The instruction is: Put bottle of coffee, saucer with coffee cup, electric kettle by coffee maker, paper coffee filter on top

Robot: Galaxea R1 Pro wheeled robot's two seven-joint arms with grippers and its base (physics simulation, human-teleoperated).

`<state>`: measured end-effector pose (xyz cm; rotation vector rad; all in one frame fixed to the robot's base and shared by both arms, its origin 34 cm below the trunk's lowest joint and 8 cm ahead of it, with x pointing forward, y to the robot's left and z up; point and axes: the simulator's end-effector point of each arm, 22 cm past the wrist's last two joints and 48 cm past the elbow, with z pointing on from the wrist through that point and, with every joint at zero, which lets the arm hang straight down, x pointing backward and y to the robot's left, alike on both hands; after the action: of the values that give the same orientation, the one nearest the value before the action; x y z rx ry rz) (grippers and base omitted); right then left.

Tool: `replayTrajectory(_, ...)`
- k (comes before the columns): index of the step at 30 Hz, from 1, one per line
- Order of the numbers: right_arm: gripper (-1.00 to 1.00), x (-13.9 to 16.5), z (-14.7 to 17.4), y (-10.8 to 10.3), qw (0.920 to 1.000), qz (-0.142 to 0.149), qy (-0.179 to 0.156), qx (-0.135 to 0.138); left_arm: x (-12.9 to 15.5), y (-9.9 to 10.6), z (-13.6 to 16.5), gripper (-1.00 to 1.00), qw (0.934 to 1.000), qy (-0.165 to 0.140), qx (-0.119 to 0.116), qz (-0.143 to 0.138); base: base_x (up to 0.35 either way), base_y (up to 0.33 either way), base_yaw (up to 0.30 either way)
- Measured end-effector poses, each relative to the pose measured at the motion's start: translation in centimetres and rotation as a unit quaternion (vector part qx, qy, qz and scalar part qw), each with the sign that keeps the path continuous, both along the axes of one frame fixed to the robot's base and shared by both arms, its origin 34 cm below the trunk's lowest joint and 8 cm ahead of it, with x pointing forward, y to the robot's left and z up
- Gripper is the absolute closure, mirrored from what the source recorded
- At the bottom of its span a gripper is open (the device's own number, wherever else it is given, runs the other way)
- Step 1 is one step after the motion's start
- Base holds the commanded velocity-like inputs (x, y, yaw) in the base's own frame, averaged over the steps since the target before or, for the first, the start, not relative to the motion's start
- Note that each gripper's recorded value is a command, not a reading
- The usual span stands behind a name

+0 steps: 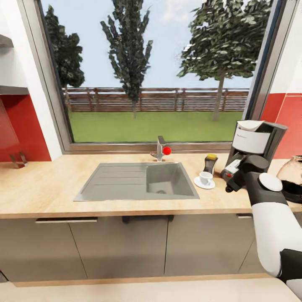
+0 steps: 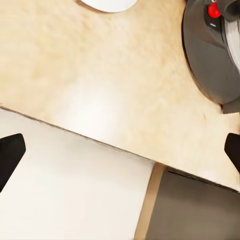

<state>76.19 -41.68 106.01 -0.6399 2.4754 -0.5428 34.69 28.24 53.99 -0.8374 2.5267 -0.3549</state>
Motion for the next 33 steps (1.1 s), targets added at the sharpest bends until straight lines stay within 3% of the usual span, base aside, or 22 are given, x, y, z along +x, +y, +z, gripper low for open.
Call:
replayTrajectory(2,-1.00,0.2,0.4,0.6,0.9999,0.008,-0.008,0.011,0.0,0.0,0.0,-1.00,1.0000,0.000,0.000,0.000,-0.080,0.000,0.000)
replayTrajectory(6,-1.00,1.0,2.4,4.4,0.9937,0.079,-0.043,0.067,0.0,0.0,0.0,-1.00,1.0000,0.000,0.000,0.000,-0.036,0.000,0.000)
replayTrajectory(7,-1.00,1.2,3.5,5.6,0.9883,0.104,-0.062,0.092,0.0,0.0,0.0,-1.00,1.0000,0.000,0.000,0.000,-0.016,0.000,0.000)
replayTrajectory(10,-1.00,0.9,3.9,7.0,0.9790,0.131,-0.081,0.133,0.0,0.0,0.0,-1.00,1.0000,0.000,0.000,0.000,-0.009,0.000,0.000)
replayTrajectory(13,-1.00,0.0,2.8,7.9,0.9729,0.146,-0.077,0.163,0.0,0.0,0.0,-1.00,1.0000,0.000,0.000,0.000,-0.004,0.000,0.000)
replayTrajectory(15,-1.00,-1.3,1.1,9.7,0.9615,0.173,-0.068,0.202,0.0,0.0,0.0,-1.00,1.0000,0.000,0.000,0.000,-0.002,0.000,0.000)
replayTrajectory(16,-1.00,-2.1,0.3,11.3,0.9492,0.199,-0.068,0.235,0.0,0.0,0.0,-1.00,1.0000,0.000,0.000,0.000,0.000,0.000,0.000)
replayTrajectory(18,-1.00,-3.7,-0.4,15.0,0.9146,0.250,-0.077,0.309,0.0,0.0,0.0,-1.00,1.0000,0.000,0.000,0.000,0.000,0.000,0.000)
replayTrajectory(19,-1.00,-4.2,-0.6,15.8,0.9052,0.259,-0.079,0.327,0.0,0.0,0.0,-1.00,1.0000,0.000,0.000,0.000,0.000,0.000,0.000)
replayTrajectory(20,-1.00,-5.0,-1.0,17.0,0.8904,0.272,-0.082,0.356,0.0,0.0,0.0,-1.00,1.0000,-0.001,0.000,0.000,0.000,0.000,0.000)
replayTrajectory(23,-1.00,-6.6,-2.3,18.6,0.8687,0.284,-0.079,0.398,0.1,0.0,0.0,-1.00,1.0000,-0.001,0.000,0.000,0.000,0.000,0.000)
replayTrajectory(26,-1.00,-8.3,-4.4,19.6,0.8568,0.283,-0.064,0.426,0.1,0.0,0.0,-1.00,1.0000,-0.001,0.000,0.000,0.000,0.000,0.000)
replayTrajectory(27,-1.00,-9.9,-6.9,20.1,0.8509,0.276,-0.045,0.444,0.1,0.0,0.0,-1.00,1.0000,-0.001,0.000,0.000,0.000,0.000,0.000)
replayTrajectory(28,-1.00,-12.4,-10.7,20.3,0.8496,0.264,-0.015,0.456,0.1,0.0,0.0,-1.00,1.0000,-0.001,0.000,0.000,0.000,0.000,0.000)
replayTrajectory(31,-1.00,-14.7,-13.8,20.3,0.8502,0.263,0.006,0.456,0.1,0.0,0.0,-1.00,1.0000,-0.001,0.000,0.000,0.000,0.000,0.000)
replayTrajectory(33,-1.00,-18.4,-18.4,20.0,0.8493,0.248,0.045,0.464,0.1,0.0,0.0,-1.00,1.0000,-0.001,0.000,0.000,0.000,0.000,0.000)
